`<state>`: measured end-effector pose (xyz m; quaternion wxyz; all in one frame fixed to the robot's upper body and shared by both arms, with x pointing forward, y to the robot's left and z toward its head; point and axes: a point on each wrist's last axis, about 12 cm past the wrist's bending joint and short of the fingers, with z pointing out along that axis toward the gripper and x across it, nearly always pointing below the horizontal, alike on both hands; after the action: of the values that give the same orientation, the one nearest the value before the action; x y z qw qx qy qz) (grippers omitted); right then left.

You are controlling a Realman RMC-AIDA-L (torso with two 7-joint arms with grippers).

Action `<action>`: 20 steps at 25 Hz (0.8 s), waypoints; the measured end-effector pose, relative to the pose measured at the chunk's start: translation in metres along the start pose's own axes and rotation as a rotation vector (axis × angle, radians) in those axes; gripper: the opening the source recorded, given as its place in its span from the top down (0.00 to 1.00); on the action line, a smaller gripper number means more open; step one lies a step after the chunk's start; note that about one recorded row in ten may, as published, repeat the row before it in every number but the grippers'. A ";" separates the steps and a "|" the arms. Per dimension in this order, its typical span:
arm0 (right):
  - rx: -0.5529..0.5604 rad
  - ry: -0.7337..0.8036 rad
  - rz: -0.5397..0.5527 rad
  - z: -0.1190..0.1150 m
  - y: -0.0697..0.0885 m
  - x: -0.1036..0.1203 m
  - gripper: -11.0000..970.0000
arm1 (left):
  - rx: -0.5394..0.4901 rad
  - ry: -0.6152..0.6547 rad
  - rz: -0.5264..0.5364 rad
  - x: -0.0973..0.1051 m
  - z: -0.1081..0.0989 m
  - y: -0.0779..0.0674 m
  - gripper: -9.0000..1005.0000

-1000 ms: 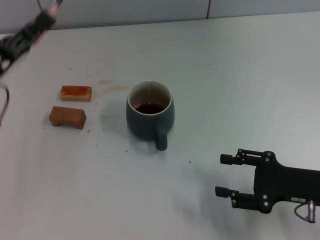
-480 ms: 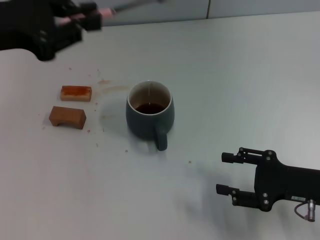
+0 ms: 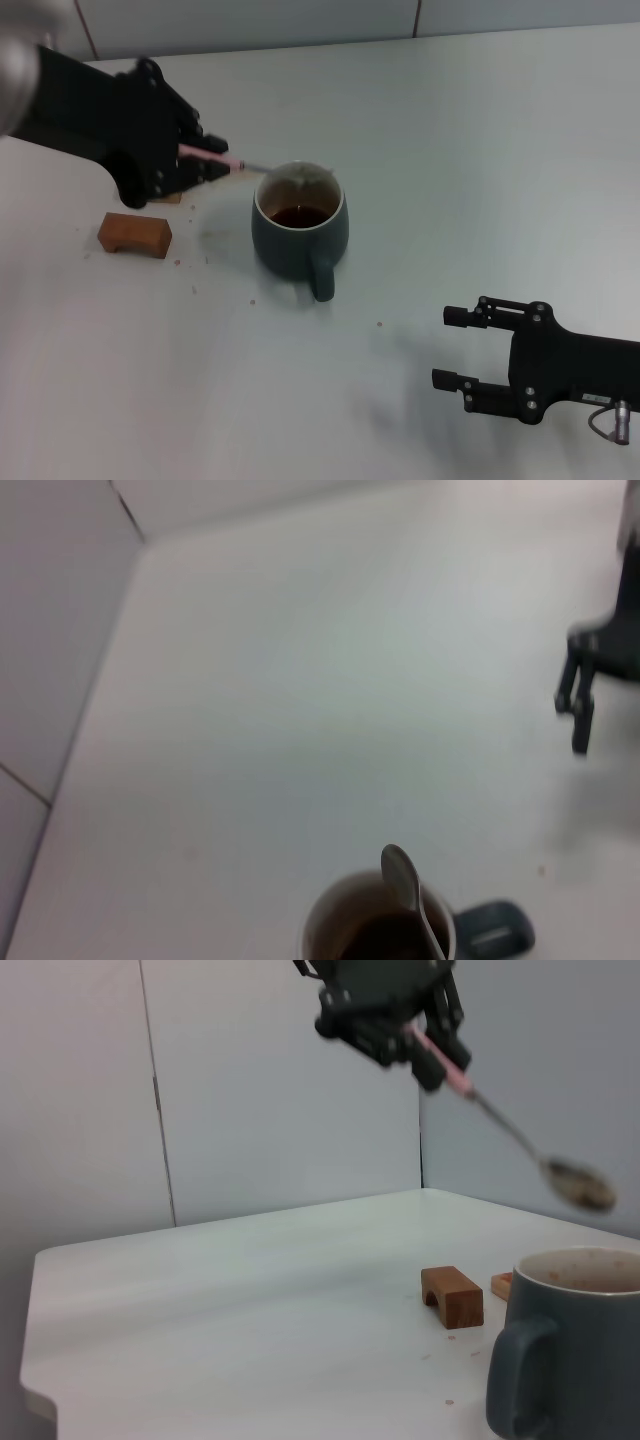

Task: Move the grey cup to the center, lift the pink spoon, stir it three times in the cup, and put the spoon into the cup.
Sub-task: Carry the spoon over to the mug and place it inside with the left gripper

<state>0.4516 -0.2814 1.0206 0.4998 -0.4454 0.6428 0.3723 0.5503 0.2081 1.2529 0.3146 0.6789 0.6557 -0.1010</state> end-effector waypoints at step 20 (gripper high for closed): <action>-0.008 0.006 0.003 0.000 0.001 0.001 0.28 | -0.026 0.269 0.246 -0.051 0.050 -0.006 0.86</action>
<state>0.4501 -0.2814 1.0196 0.4957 -0.4475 0.6435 0.3742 0.5517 0.1375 1.2405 0.2429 0.7573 0.6050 0.0384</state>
